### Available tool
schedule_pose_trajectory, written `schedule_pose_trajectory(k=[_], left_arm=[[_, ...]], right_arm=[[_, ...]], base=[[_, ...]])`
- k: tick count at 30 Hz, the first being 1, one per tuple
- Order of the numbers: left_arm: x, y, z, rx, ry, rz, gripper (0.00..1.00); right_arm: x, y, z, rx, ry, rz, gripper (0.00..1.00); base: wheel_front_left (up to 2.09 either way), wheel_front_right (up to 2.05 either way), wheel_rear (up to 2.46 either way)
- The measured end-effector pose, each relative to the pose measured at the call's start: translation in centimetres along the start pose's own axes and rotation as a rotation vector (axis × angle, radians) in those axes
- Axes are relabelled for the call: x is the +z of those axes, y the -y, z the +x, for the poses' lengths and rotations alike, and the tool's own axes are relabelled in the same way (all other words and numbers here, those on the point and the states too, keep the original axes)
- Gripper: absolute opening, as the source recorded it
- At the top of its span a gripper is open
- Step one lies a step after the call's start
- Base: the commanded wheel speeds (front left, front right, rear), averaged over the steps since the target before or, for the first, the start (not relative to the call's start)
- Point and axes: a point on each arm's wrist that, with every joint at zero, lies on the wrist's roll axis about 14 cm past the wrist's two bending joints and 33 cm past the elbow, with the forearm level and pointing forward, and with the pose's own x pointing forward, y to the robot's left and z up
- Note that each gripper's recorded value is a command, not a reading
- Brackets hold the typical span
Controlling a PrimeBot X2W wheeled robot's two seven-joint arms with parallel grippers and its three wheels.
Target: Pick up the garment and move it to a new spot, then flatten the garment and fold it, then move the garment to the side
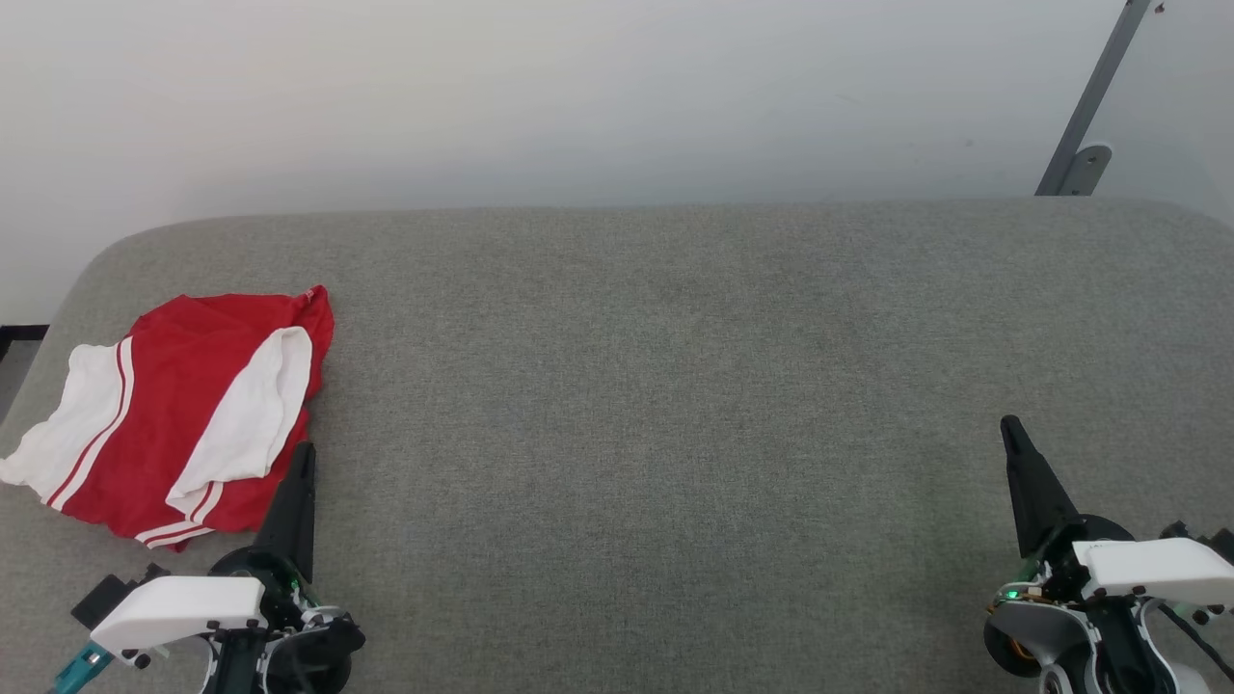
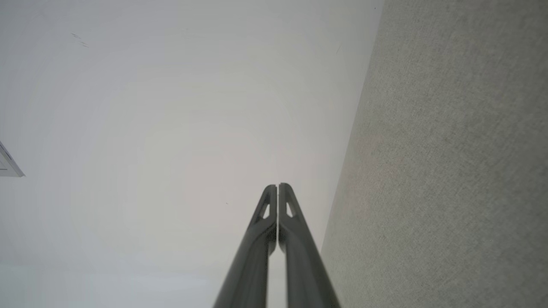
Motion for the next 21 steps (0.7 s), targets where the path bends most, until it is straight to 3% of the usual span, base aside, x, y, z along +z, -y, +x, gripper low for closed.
schedule_pose_trajectory(k=[3,4,11,21], left_arm=[[0.0,0.0,0.0,0.0,0.0,0.0,0.0],[0.0,0.0,0.0,0.0,0.0,0.0,1.0],[-0.2,-3.4,-1.6,0.1,0.007,-0.019,1.0],[1.0,-2.7,-0.9,0.091,0.033,0.114,1.0]], right_arm=[[0.0,0.0,0.0,0.0,0.0,0.0,0.0],[0.0,0.0,0.0,0.0,0.0,0.0,1.0],[0.0,3.4,-1.5,-0.102,0.006,0.013,1.0],[0.2,2.3,-0.1,-0.081,0.006,-0.08,1.0]], base=[[0.0,0.0,0.0],[0.0,0.0,0.0],[0.0,0.0,0.0],[0.0,0.0,0.0]])
